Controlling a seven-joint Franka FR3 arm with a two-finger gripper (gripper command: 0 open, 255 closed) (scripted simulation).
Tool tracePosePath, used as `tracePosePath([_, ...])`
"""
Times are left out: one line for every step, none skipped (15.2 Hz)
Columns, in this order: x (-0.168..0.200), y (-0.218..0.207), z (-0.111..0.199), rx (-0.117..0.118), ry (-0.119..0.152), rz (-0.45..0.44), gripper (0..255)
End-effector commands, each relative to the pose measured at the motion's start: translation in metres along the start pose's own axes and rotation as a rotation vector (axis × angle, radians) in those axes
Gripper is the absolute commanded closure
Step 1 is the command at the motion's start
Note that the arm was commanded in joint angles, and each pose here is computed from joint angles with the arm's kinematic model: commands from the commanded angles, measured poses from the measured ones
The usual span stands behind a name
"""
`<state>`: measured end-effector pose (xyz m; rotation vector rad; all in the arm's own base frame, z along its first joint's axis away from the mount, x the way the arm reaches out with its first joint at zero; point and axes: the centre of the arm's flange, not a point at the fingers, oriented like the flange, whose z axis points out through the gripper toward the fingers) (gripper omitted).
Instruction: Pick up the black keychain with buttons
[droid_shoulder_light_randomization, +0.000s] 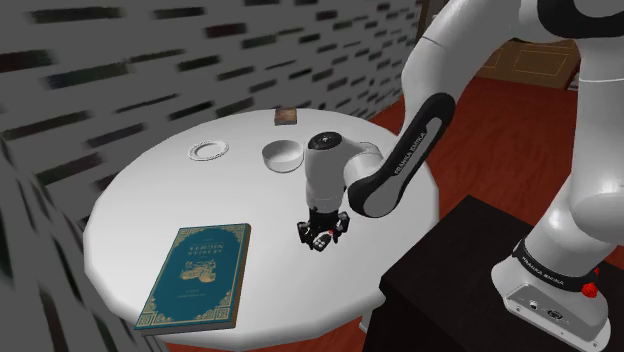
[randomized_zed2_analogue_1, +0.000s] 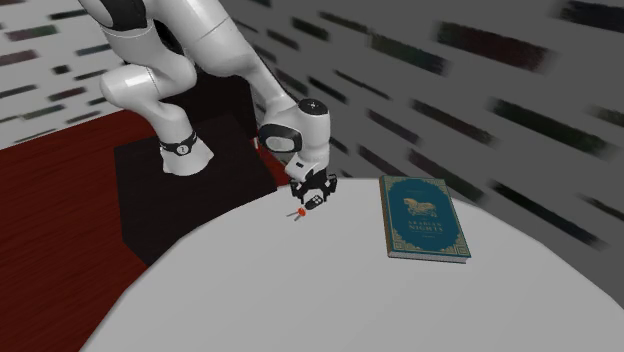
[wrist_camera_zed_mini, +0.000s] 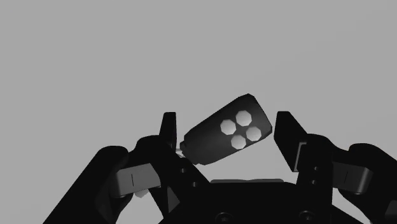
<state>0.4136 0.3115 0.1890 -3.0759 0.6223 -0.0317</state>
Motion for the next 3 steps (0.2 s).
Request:
tracePosePath([-0.0008,-0.0004,-0.0096,0.000,0.000,0.000,255])
tracePosePath([-0.0008,-0.0004,-0.0104,0.000,0.000,0.000,255])
tracePosePath([-0.0008,-0.0004,-0.0104,0.000,0.000,0.000,255])
